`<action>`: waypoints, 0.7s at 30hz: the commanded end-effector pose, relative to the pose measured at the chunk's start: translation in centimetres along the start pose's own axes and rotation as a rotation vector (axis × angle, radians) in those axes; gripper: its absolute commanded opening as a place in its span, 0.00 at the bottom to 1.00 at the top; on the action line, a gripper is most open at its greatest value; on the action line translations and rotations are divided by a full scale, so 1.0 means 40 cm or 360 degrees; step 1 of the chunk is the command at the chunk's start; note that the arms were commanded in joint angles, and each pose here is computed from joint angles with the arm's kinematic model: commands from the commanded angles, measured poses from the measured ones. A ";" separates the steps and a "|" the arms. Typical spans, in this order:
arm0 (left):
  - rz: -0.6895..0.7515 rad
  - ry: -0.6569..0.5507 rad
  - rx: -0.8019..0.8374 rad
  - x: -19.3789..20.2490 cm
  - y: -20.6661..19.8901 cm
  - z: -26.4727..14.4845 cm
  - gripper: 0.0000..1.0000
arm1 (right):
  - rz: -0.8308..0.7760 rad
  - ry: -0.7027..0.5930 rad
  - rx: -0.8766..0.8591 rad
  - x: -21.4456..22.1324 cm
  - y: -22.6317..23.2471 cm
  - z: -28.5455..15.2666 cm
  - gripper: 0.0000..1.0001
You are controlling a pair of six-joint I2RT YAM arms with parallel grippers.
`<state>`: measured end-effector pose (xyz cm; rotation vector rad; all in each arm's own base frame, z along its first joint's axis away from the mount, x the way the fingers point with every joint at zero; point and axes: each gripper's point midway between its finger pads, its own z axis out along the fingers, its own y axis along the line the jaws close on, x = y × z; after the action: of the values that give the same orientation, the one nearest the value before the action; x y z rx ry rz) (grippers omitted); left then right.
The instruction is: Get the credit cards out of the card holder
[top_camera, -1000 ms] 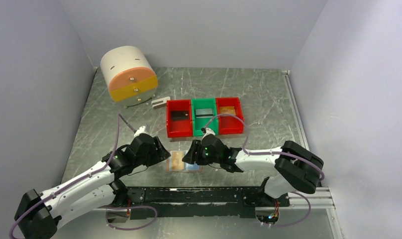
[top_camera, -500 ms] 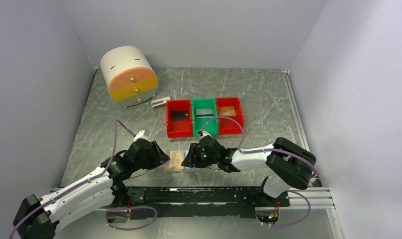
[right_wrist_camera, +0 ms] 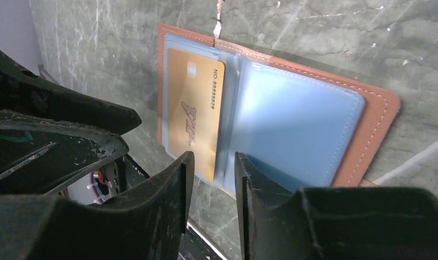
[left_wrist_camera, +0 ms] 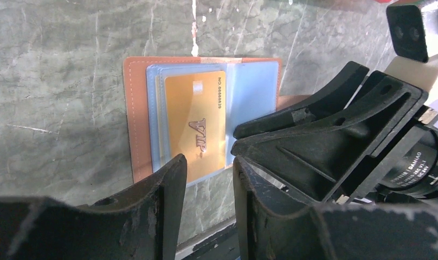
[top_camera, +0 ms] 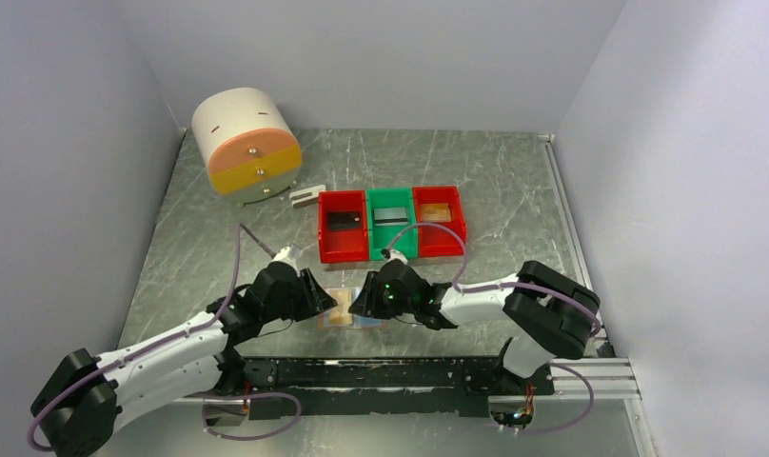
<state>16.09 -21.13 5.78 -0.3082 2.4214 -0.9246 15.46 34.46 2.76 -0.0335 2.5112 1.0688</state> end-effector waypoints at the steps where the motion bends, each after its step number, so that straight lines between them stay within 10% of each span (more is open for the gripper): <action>1: 0.0057 0.0039 0.0053 0.005 -0.019 0.010 0.42 | 0.0057 -0.0048 -0.0009 -0.013 -0.010 0.006 0.36; 21: 0.0127 0.0205 -0.0170 0.053 0.057 0.033 0.25 | 0.0136 -0.0051 -0.0055 0.000 -0.023 0.011 0.22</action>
<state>15.08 -21.31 2.42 -0.2188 2.5679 -0.8411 15.58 34.68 2.05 0.0590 2.4873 1.1612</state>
